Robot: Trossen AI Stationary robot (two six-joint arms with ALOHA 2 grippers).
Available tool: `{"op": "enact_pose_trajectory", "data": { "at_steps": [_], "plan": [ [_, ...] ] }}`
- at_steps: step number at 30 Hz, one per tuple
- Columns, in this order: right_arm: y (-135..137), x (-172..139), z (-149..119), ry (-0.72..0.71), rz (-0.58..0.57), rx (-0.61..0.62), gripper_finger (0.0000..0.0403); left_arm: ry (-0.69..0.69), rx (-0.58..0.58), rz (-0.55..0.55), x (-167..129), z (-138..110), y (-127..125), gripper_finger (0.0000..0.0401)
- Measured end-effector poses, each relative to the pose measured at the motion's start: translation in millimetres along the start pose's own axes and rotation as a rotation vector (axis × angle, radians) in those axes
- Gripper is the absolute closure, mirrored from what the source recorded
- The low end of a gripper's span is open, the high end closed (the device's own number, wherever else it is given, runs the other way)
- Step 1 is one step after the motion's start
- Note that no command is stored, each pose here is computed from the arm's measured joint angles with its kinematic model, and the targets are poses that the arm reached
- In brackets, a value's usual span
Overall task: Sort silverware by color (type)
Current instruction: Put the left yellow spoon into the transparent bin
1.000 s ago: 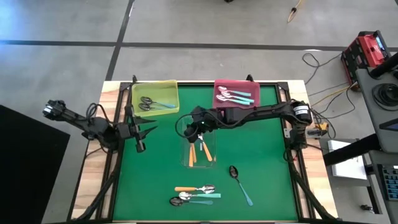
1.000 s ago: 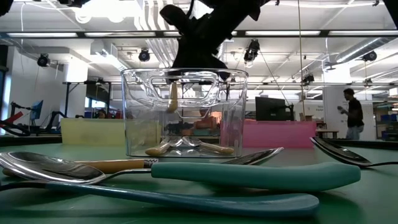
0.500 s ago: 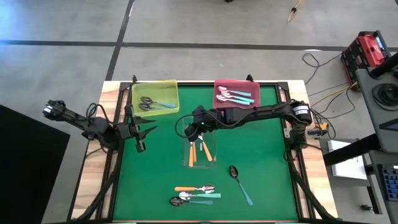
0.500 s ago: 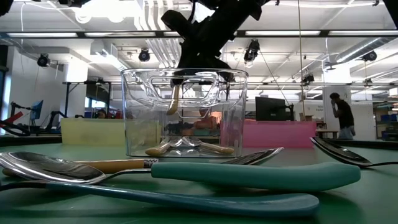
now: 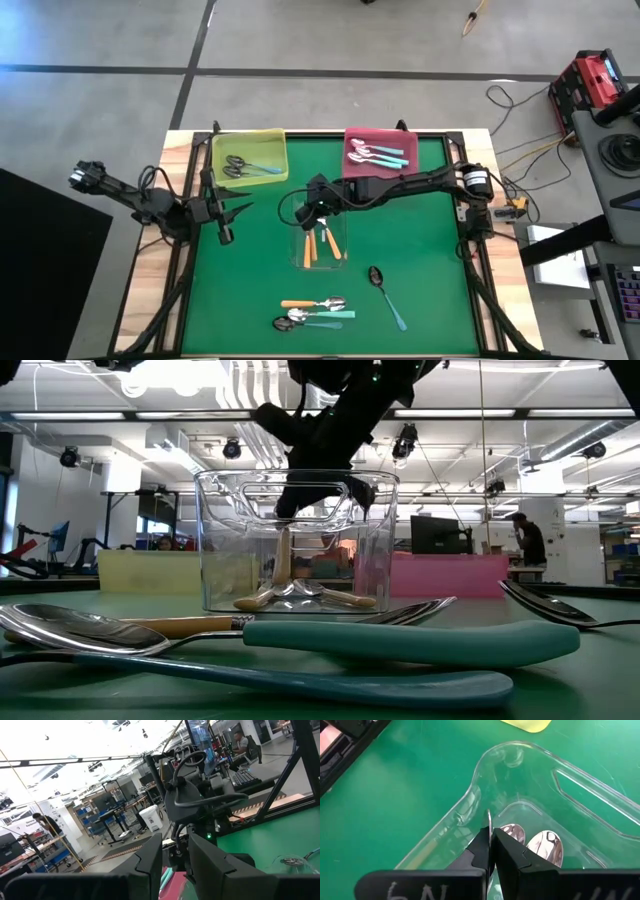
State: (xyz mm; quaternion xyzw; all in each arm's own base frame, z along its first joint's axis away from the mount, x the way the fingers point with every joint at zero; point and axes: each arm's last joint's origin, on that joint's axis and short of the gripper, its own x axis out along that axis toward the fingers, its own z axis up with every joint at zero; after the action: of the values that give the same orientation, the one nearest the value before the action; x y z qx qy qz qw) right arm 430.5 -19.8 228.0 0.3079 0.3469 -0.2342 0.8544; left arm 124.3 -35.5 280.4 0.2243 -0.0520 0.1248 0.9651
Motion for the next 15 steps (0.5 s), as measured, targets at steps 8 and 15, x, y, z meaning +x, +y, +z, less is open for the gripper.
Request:
{"op": "enact_pose_trajectory", "data": {
  "at_steps": [8,15],
  "plan": [
    [-1,2,-1,-0.007,-0.019,-0.004,0.0394,0.0,0.0,0.0,0,0,0,0.0323],
    [-3,10,-4,0.006,-0.032,-0.005,0.0394,0.0,0.0,0.0,0,0,0,0.0323]
  ]
}}
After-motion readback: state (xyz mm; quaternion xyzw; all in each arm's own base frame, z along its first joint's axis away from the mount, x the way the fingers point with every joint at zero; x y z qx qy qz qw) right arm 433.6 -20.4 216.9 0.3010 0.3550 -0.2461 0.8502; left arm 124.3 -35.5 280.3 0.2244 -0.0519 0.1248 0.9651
